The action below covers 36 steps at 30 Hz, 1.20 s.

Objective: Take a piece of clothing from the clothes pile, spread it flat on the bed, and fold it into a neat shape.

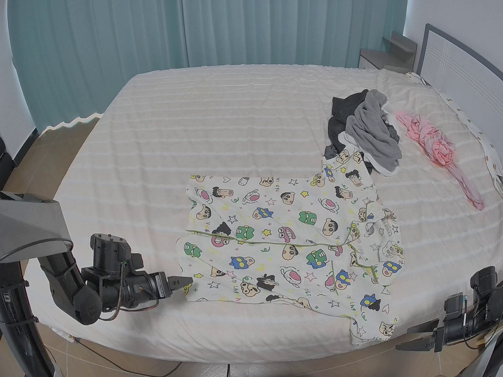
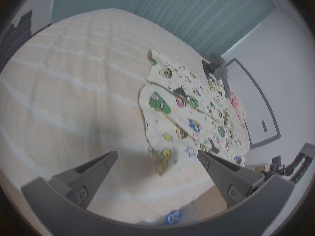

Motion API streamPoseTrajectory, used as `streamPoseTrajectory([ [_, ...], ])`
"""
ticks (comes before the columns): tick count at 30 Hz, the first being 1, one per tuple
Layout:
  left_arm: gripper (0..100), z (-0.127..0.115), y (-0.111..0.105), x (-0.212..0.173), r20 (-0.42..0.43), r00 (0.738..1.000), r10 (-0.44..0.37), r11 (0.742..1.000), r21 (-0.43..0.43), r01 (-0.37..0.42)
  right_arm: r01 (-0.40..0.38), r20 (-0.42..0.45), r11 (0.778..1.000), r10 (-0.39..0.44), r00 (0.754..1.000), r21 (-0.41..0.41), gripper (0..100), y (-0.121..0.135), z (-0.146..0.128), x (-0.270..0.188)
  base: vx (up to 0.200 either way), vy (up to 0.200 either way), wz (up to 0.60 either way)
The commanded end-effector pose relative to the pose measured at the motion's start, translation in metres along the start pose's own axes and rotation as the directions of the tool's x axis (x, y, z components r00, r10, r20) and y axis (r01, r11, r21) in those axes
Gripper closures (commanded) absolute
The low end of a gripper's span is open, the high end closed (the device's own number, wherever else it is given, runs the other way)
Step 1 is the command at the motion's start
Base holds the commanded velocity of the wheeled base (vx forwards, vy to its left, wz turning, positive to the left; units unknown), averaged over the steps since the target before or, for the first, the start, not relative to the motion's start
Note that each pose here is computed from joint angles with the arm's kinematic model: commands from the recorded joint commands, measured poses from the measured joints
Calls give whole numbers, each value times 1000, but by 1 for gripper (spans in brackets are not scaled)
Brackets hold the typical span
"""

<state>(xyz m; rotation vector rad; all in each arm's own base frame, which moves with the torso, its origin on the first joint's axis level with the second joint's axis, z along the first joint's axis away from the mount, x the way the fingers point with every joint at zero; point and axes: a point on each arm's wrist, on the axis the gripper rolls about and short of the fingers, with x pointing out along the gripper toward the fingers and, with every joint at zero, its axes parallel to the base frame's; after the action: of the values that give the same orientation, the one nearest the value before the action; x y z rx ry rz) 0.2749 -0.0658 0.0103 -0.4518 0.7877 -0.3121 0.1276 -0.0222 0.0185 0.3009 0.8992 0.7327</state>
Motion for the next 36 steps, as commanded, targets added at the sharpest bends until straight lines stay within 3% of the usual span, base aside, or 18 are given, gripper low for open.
streamPoseTrajectory([
  [1, 0, -16, -9, -3, -62, 998, -21, 999, 27, 23, -6, -10, 1000, 6, 1000, 15, 0, 2, -4, 0, 0, 0, 0],
  [9, 0, -28, -28, 15, -85, 994, -75, 992, 94, 83, -6, -10, 1000, 6, 1000, 15, 0, 2, -4, 0, 0, 0, 0],
  [31, 0, -43, -29, 39, -75, 992, -102, 986, 123, 111, -13, -19, 1000, 13, 1000, 22, 0, 1, -6, 1, 0, 0, 0],
  [32, 100, -43, -28, 39, -76, 992, -101, 986, 122, 110, -13, -19, 1000, 13, 1000, 20, 0, 1, -6, 2, 0, 0, 0],
  [36, 100, -43, -26, 38, -76, 993, -92, 988, 117, 101, -13, -20, 1000, 14, 1000, 18, 0, 1, -6, 2, 0, 0, 0],
])
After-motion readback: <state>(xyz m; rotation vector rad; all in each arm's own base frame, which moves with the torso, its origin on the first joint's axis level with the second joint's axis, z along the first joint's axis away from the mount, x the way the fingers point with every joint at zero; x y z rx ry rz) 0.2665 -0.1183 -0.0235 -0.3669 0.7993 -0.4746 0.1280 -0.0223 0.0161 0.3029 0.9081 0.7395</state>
